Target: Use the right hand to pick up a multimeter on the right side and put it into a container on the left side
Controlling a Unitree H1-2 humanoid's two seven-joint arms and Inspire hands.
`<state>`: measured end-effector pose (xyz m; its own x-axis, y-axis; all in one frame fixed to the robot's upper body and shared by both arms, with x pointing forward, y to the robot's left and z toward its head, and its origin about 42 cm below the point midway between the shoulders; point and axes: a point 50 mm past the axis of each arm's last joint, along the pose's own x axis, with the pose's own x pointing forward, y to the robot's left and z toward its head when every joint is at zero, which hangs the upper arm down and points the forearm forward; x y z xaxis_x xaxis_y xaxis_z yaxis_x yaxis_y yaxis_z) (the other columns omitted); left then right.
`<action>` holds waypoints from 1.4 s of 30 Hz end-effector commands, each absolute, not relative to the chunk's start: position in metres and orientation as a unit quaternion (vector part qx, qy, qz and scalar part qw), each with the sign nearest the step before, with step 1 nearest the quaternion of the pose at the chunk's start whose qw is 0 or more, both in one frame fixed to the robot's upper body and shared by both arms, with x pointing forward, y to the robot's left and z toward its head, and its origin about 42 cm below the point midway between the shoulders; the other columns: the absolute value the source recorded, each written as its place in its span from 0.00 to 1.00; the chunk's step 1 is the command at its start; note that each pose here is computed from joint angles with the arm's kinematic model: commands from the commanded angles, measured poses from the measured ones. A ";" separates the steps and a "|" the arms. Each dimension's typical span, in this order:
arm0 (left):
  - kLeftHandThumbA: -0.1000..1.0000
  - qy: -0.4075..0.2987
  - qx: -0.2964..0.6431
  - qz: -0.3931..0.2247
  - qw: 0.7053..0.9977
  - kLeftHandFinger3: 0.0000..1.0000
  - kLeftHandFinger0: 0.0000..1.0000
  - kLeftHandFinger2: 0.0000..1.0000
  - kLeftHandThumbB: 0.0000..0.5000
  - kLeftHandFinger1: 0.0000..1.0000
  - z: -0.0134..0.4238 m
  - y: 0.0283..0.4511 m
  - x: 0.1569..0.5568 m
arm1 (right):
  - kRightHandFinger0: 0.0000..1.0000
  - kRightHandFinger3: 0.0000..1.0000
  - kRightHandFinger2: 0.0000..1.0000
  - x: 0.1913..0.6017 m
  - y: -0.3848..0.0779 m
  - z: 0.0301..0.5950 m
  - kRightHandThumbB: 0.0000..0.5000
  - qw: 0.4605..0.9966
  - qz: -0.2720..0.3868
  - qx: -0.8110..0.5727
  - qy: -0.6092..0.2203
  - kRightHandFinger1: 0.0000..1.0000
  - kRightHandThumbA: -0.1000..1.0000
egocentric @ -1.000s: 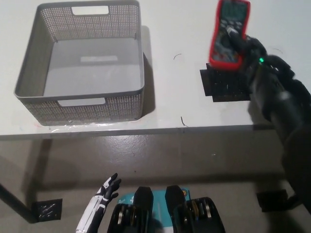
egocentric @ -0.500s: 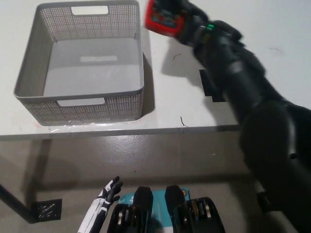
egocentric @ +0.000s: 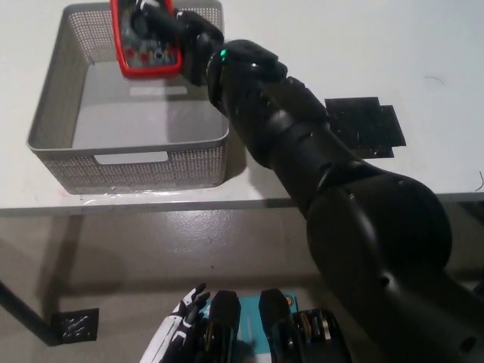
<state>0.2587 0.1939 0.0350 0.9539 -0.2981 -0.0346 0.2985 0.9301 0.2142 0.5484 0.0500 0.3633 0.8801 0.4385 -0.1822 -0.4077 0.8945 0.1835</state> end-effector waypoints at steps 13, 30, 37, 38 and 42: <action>1.00 -0.043 0.125 -0.200 0.971 1.00 1.00 1.00 0.93 1.00 0.060 0.175 0.279 | 1.00 1.00 1.00 0.568 0.007 0.380 0.80 0.946 0.249 -0.205 0.002 1.00 0.84; 1.00 -0.048 0.128 -0.216 0.967 1.00 1.00 1.00 0.95 1.00 0.063 0.171 0.284 | 1.00 1.00 1.00 0.583 -0.039 0.406 1.00 0.960 0.255 -0.112 -0.034 1.00 1.00; 1.00 -0.046 0.130 -0.207 0.969 1.00 1.00 1.00 0.90 1.00 0.062 0.176 0.283 | 1.00 1.00 1.00 0.590 -0.116 0.445 0.93 0.957 0.252 0.074 -0.124 1.00 0.97; 1.00 -0.046 0.128 -0.203 0.970 1.00 1.00 1.00 0.90 1.00 0.063 0.178 0.283 | 1.00 1.00 1.00 0.589 -0.128 0.445 0.91 0.951 0.261 0.103 -0.133 1.00 0.98; 1.00 -0.038 0.130 -0.192 0.972 1.00 1.00 1.00 0.90 1.00 0.060 0.186 0.278 | 1.00 1.00 1.00 0.565 -0.195 0.408 0.93 0.929 0.260 0.223 -0.141 1.00 1.00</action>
